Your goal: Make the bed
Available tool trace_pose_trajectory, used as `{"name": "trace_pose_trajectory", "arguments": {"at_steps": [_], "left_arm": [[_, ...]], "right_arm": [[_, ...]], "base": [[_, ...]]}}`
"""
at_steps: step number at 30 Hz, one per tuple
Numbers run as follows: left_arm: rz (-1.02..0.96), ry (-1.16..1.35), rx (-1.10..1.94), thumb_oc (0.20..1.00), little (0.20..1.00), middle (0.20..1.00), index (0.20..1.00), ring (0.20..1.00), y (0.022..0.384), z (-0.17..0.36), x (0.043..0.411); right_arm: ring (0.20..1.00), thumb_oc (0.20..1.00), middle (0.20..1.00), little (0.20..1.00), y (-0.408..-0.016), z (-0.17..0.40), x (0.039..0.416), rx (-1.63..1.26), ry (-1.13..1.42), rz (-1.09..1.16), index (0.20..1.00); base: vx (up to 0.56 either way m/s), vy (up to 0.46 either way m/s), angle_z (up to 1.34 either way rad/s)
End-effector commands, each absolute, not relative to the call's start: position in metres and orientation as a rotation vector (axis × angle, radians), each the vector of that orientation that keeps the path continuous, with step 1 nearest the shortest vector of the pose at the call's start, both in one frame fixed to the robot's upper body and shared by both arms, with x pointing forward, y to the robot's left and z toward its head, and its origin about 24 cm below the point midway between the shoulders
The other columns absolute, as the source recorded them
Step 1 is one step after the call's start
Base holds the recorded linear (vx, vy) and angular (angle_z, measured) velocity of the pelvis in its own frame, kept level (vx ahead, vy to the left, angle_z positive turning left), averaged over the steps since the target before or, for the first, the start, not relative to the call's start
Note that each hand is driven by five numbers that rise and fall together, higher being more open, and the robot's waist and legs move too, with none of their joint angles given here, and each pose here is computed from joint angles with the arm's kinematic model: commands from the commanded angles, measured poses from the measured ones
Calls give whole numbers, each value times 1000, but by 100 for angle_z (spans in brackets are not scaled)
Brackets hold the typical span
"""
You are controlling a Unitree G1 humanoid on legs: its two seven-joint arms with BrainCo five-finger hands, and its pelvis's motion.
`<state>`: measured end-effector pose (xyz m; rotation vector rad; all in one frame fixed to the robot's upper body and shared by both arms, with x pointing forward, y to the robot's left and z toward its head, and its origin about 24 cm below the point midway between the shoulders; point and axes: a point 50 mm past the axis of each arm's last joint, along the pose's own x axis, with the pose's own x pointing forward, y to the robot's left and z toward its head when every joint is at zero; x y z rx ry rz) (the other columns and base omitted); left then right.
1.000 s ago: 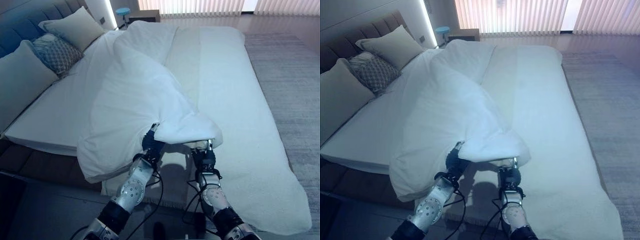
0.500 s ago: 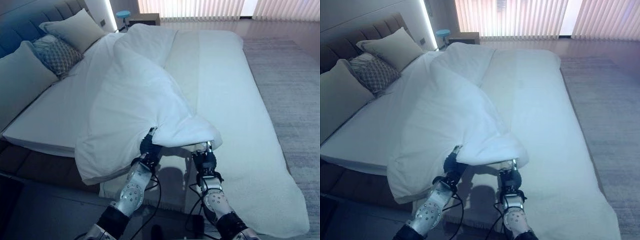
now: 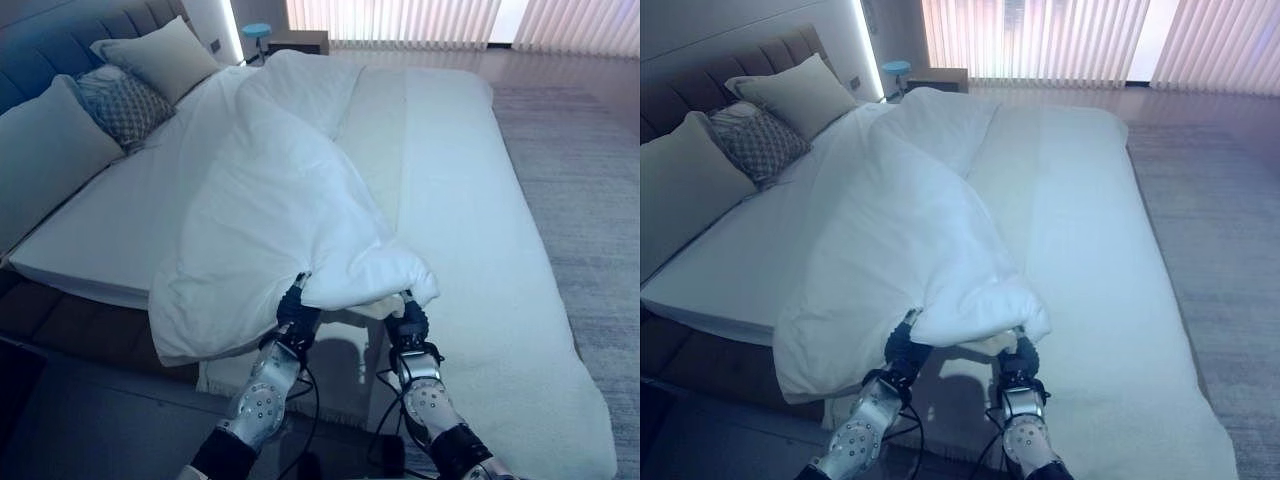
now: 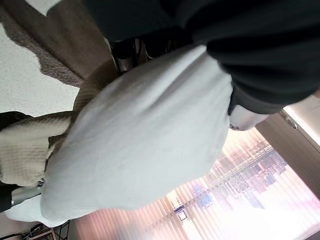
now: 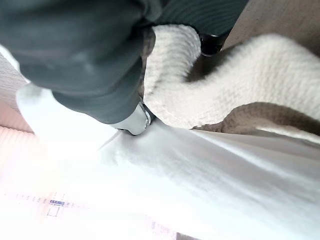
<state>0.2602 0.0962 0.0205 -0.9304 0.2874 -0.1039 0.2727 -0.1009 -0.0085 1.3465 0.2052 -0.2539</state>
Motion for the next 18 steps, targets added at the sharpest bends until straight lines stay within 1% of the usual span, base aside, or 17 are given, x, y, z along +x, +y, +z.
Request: {"name": "trace_pose_trajectory", "arguments": {"at_steps": [1, 9, 11, 13, 14, 15, 18], "left_arm": [[-191, 164, -857, 200, 200, 200, 200, 200, 95, 36, 267], [-80, 162, -827, 200, 200, 200, 200, 200, 117, 25, 265], [17, 152, -793, 200, 200, 200, 200, 200, 137, 18, 263], [44, 153, -792, 200, 200, 200, 200, 200, 142, 16, 262], [122, 131, -762, 200, 200, 200, 200, 200, 160, 14, 262], [122, 131, -762, 200, 200, 200, 200, 200, 160, 14, 262], [247, 74, -740, 200, 200, 200, 200, 200, 186, 14, 260]], "right_arm": [[200, 200, 200, 200, -117, 22, 289, 1317, 31, -229, 200], [200, 200, 200, 200, -137, 18, 285, 1204, 15, -293, 200], [200, 200, 200, 200, -154, 12, 277, 1130, 13, -338, 200], [200, 200, 200, 200, -158, 10, 274, 1112, 15, -348, 200], [200, 200, 200, 200, -166, 7, 270, 1075, 19, -361, 200], [200, 200, 200, 200, -165, 7, 270, 1075, 20, -361, 200], [200, 200, 200, 200, -173, 1, 261, 987, 49, -340, 200]], "base": [[1, 21, 8], [11, -4, 7], [34, -38, 16], [9, -27, 17], [-10, -18, 14], [-10, -25, 6], [-38, -2, 0]]}}
